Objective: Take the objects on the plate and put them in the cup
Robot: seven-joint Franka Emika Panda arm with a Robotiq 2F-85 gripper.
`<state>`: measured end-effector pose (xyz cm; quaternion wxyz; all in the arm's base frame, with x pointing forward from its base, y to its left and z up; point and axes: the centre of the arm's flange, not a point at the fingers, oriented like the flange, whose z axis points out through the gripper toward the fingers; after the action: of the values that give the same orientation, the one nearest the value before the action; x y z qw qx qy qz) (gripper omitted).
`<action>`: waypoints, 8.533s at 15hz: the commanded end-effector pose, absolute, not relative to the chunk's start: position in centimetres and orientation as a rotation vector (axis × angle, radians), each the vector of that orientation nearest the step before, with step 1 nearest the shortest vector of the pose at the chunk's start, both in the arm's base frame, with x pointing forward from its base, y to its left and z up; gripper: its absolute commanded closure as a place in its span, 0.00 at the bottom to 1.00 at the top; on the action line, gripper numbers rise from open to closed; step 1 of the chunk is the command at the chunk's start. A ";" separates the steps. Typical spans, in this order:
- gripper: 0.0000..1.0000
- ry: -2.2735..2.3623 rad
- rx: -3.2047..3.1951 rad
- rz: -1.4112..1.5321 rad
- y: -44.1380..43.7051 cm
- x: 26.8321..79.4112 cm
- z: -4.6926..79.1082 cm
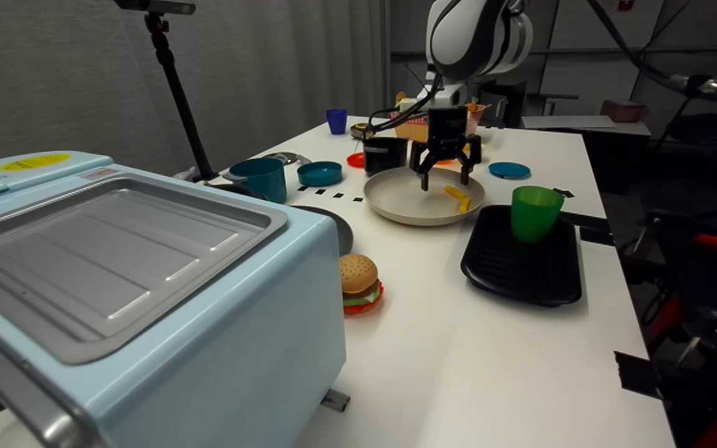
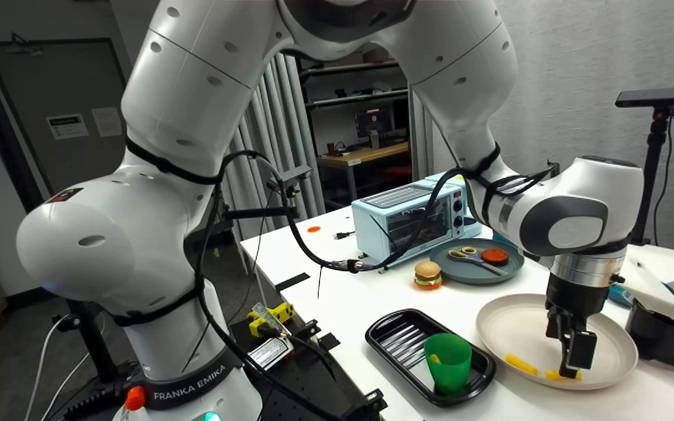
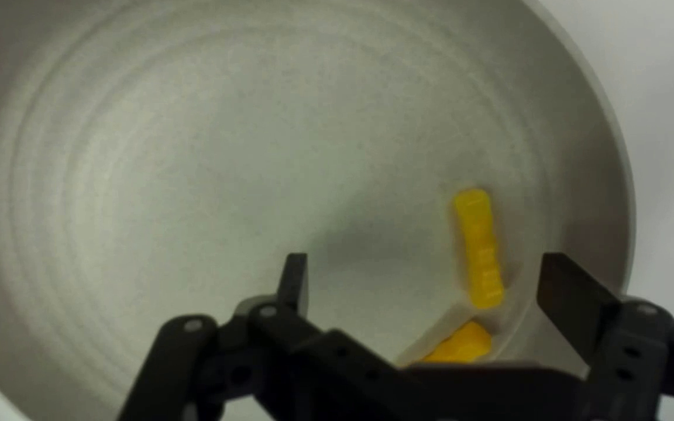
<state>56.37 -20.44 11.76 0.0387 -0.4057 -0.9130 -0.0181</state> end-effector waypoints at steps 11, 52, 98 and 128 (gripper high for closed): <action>0.00 -2.843 -1.157 -0.098 -20.6 57.2 10.4; 0.97 -2.946 -0.789 0.037 -13.4 41.2 20.7; 0.00 -2.717 -1.490 -0.167 -16.5 53.7 13.2; 0.99 -2.687 -1.514 -0.144 -17.9 54.3 10.0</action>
<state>54.23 -17.66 10.98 0.0367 -0.4898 -0.8694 -0.0537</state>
